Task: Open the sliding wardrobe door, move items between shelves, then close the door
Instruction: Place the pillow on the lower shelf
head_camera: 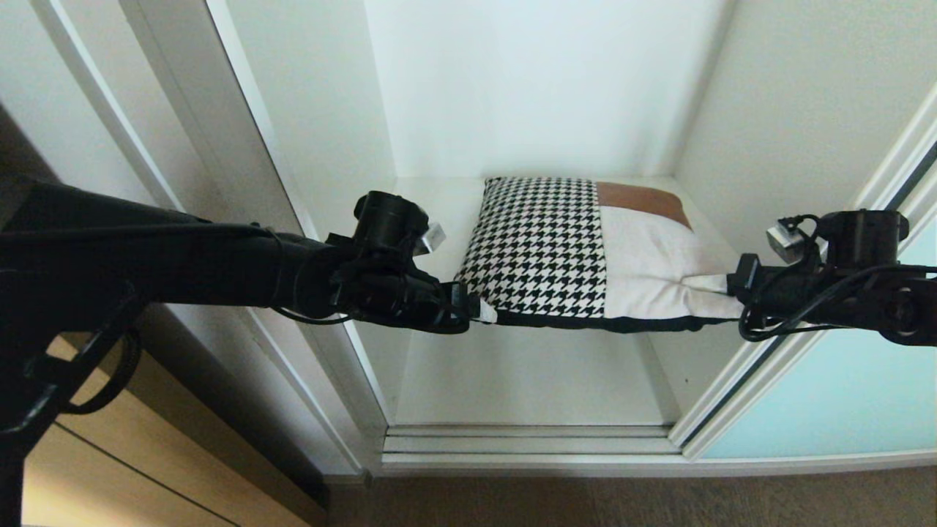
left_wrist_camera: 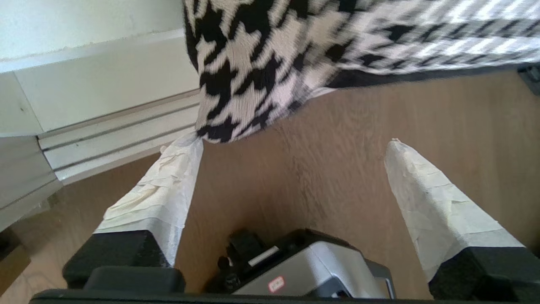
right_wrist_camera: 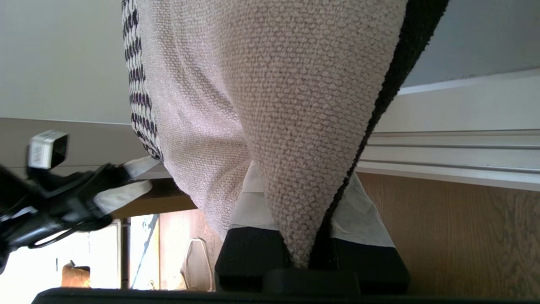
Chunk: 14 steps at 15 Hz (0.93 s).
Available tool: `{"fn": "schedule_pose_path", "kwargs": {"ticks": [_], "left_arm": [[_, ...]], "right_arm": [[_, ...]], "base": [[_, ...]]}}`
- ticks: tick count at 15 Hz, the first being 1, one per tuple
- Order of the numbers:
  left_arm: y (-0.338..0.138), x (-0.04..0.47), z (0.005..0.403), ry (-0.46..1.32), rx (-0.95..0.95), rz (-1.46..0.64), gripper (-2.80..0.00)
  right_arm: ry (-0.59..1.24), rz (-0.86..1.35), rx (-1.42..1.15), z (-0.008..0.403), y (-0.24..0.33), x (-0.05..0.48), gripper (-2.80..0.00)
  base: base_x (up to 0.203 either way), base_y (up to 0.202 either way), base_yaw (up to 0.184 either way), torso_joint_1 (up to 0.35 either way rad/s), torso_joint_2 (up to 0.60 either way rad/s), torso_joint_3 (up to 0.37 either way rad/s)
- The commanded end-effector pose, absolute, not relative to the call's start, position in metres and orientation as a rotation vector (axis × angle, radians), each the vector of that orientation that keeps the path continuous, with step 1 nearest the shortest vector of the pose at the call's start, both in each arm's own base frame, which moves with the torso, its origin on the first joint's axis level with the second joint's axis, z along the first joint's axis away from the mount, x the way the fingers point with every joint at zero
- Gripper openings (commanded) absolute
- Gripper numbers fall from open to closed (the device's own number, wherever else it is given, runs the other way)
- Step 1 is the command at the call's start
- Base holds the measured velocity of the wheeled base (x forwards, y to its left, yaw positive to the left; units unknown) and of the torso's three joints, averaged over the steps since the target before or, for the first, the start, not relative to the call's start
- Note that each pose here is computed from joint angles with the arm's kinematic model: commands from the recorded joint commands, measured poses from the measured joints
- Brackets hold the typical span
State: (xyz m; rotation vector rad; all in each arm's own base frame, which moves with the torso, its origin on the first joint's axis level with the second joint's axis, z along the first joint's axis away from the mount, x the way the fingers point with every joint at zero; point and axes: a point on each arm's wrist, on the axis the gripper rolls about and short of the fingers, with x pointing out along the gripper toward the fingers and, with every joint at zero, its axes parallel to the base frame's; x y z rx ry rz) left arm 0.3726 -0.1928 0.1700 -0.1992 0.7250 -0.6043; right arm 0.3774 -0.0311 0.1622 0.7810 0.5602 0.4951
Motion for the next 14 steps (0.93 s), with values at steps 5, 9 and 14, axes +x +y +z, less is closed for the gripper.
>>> {"fn": "schedule_pose_path", "kwargs": {"ticks": [5, 9, 14], "left_arm": [[-0.190, 0.391, 0.168, 0.699, -0.279, -0.605, 0.00], [-0.189, 0.398, 0.171, 0.695, -0.317, -0.664, 0.00], [-0.202, 0.425, 0.154, 0.698, -0.368, -0.663, 0.00]], "right_arm": [[0.552, 0.499, 0.780, 0.165, -0.033, 0.376, -2.80], [0.566, 0.497, 0.785, 0.163, -0.033, 0.375, -2.80], [0.561, 0.513, 0.780, 0.168, -0.031, 0.373, -2.80]], "base": [[0.000, 0.000, 0.000, 0.000, 0.00, 0.000], [0.000, 0.000, 0.000, 0.000, 0.00, 0.000], [0.000, 0.000, 0.000, 0.000, 0.00, 0.000]]}}
